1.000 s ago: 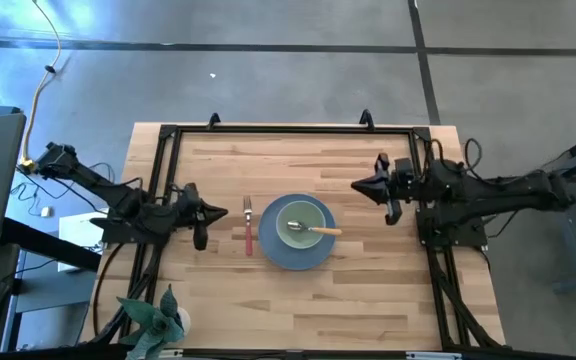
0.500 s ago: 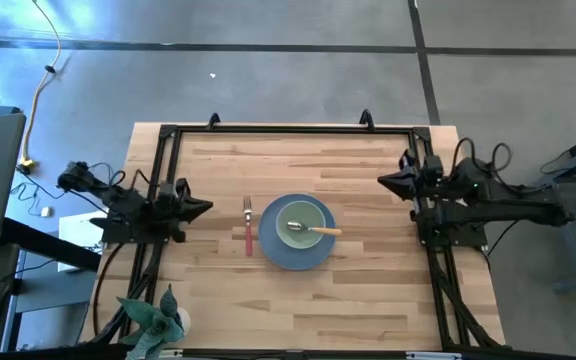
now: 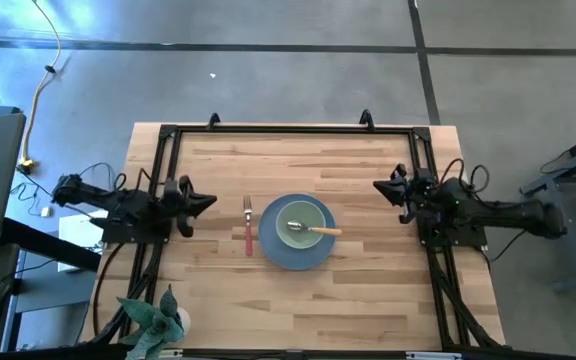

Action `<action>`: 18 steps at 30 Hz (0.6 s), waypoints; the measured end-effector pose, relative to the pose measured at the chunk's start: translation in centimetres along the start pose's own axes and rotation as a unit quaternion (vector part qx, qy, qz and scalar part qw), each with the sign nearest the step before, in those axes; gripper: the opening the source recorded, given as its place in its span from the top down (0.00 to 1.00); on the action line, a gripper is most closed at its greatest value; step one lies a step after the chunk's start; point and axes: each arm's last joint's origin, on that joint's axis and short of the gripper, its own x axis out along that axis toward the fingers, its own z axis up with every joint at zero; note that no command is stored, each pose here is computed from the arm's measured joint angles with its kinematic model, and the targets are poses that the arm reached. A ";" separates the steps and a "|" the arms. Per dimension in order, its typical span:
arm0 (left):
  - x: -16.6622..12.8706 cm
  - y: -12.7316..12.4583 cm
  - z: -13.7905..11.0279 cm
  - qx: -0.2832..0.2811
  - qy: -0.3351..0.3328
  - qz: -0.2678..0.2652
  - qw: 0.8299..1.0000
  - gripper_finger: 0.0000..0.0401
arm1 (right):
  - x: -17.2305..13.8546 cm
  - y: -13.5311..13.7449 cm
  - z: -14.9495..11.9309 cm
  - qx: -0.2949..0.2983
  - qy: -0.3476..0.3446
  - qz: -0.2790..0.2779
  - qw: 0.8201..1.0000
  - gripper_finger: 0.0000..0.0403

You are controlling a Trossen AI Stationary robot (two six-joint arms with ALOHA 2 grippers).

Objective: Set table place
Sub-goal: Return to Home Position

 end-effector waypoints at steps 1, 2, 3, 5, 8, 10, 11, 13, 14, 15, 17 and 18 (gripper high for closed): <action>0.1 0.1 0.1 0.000 -0.003 -0.001 1.000 1.00 | 0.0 -0.1 0.0 -0.001 0.001 -0.008 1.000 1.00; 0.2 0.2 0.2 -0.001 -0.004 -0.003 1.000 1.00 | -0.1 -0.2 -0.2 -0.002 0.010 -0.017 1.000 1.00; 0.2 0.3 0.2 -0.002 -0.001 -0.010 1.000 1.00 | -0.1 -0.3 -0.2 -0.004 0.012 -0.022 1.000 1.00; 0.3 0.5 0.2 -0.003 0.005 -0.020 1.000 1.00 | 0.0 -0.4 -0.2 -0.010 0.012 -0.025 1.000 1.00; 0.5 0.7 0.3 -0.001 0.005 -0.013 1.000 1.00 | 0.0 -0.4 -0.3 -0.013 0.021 -0.028 0.999 1.00; 0.5 0.9 0.3 0.000 0.001 -0.001 1.000 1.00 | -0.1 -0.6 -0.8 -0.033 0.046 -0.037 0.998 1.00; 0.6 1.0 0.3 0.000 -0.002 0.004 1.000 1.00 | -0.1 -0.8 -1.1 -0.041 0.061 -0.042 0.996 1.00; 0.6 1.0 0.4 0.001 -0.003 0.008 1.000 1.00 | -0.2 -1.0 -1.7 -0.039 0.097 -0.054 0.993 1.00; 0.6 1.0 0.4 0.001 -0.003 0.008 1.000 1.00 | -0.3 -1.1 -2.0 -0.033 0.114 -0.061 0.991 1.00; 0.6 1.0 0.4 0.000 -0.003 0.007 1.000 1.00 | -0.4 -1.3 -2.4 -0.025 0.130 -0.068 0.989 1.00; 0.6 1.0 0.4 0.001 -0.003 0.007 1.000 1.00 | -0.5 -1.4 -2.7 -0.009 0.149 -0.078 0.986 1.00; 0.6 1.0 0.4 0.001 -0.003 0.007 1.000 1.00 | -0.6 -1.5 -2.8 -0.004 0.153 -0.080 0.985 1.00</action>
